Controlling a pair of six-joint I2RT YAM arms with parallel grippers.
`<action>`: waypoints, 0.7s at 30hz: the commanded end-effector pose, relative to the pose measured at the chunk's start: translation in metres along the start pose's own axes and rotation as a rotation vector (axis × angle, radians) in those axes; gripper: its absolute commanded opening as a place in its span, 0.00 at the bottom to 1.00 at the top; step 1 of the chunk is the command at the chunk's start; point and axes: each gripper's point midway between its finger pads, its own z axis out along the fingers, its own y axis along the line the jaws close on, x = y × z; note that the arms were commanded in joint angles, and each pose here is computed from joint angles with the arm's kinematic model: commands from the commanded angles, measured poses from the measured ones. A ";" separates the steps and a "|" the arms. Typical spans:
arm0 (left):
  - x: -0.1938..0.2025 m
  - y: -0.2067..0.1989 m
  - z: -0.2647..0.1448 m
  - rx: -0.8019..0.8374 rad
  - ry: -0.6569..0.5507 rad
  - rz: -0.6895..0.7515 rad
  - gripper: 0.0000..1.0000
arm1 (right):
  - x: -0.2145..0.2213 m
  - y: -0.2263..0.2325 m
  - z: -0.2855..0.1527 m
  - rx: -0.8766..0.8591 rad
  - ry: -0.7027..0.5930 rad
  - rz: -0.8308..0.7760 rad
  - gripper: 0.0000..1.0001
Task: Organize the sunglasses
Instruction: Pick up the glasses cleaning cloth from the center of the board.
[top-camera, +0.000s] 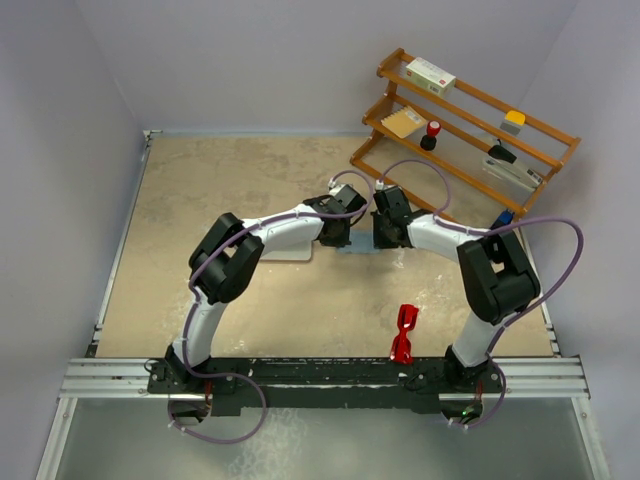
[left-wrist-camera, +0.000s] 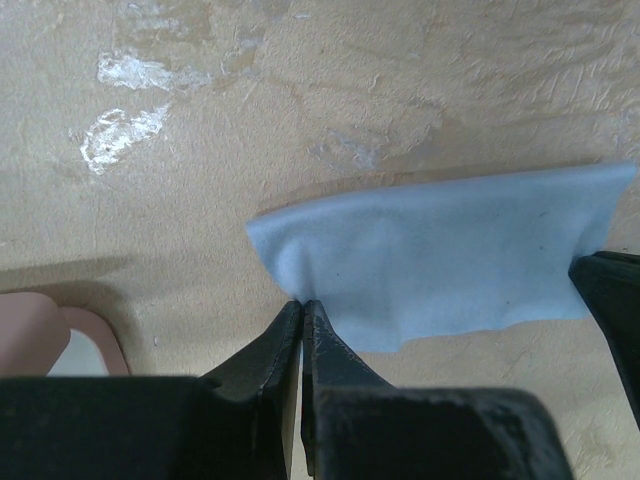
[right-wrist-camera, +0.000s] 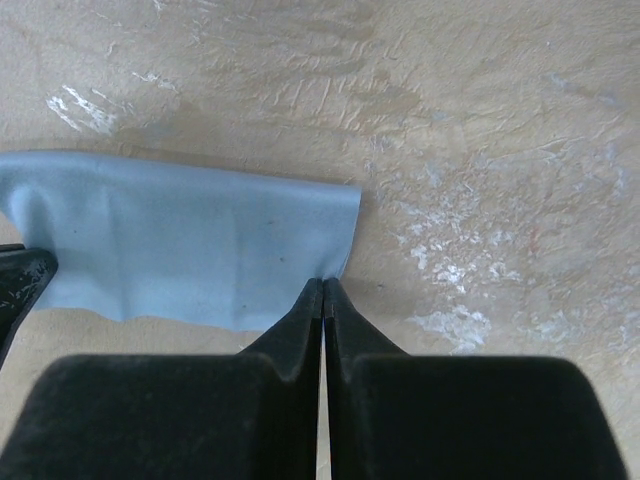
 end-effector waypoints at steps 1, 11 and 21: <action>-0.021 -0.003 -0.009 -0.008 -0.041 0.016 0.00 | -0.029 0.007 -0.023 -0.017 -0.066 0.003 0.00; -0.037 -0.008 -0.020 0.000 -0.072 0.027 0.00 | -0.047 0.012 -0.037 -0.040 -0.102 0.008 0.00; -0.047 -0.007 -0.034 -0.001 -0.098 0.033 0.00 | -0.058 0.015 -0.052 -0.059 -0.133 0.019 0.00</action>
